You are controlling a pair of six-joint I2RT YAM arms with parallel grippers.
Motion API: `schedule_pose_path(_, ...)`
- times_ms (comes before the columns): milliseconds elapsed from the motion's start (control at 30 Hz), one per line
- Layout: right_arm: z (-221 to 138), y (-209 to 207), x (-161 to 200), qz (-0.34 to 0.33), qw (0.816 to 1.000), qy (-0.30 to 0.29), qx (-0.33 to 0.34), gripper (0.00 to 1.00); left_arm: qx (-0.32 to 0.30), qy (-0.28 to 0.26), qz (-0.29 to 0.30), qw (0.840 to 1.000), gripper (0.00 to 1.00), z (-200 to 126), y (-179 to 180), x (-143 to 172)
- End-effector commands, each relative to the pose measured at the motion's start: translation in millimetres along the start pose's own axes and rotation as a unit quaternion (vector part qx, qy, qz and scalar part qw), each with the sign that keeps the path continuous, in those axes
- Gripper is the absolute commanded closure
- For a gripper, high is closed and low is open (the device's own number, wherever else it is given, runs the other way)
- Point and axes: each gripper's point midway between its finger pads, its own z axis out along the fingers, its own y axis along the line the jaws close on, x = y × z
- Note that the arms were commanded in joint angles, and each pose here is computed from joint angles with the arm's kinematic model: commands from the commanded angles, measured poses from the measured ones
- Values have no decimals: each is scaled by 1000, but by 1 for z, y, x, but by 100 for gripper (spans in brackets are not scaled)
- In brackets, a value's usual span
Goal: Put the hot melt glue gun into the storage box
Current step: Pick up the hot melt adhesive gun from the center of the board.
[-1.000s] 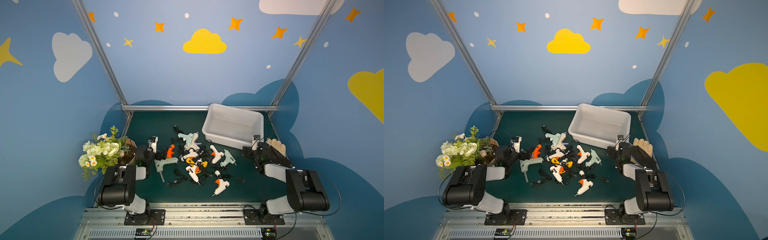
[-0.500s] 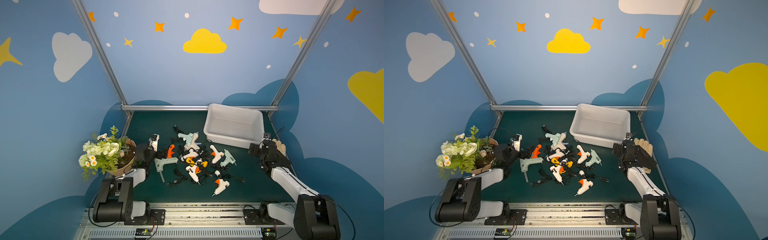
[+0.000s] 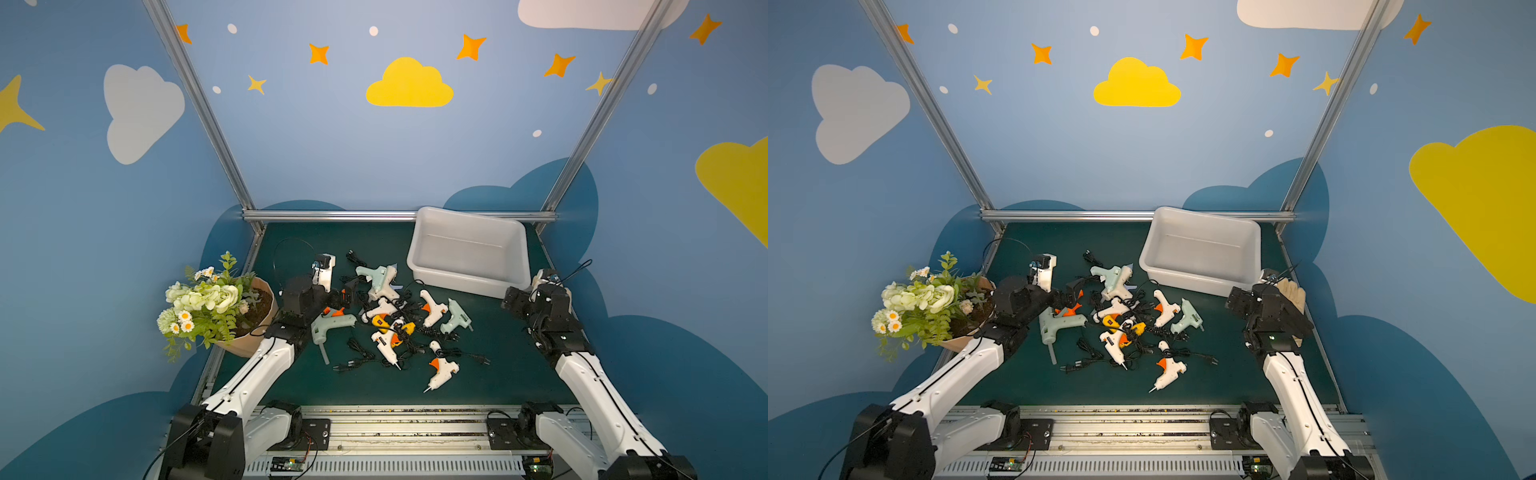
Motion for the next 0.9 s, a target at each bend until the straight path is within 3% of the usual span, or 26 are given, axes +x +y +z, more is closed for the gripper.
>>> schedule_pose_path(0, -12, 19, 30, -2, 996, 80, -38, 2, -15, 31, -96, 995, 0, -8, -6, 17)
schedule_pose_path(167, -28, 58, 54, -27, 984, 149, -98, 2, -17, 56, -152, 987, 0, -19, -23, 31)
schedule_pose_path(367, -44, 92, 100, -57, 960, 235, -141, 9, -41, 93, -188, 977, 0, -33, -29, 59)
schedule_pose_path(633, -28, 103, 125, -10, 950, 296, -100, 20, -53, 75, -197, 976, 0, -50, -21, 73)
schedule_pose_path(867, 4, 117, 131, 34, 950, 306, -57, 21, -49, 41, -205, 977, 0, -60, -18, 77)
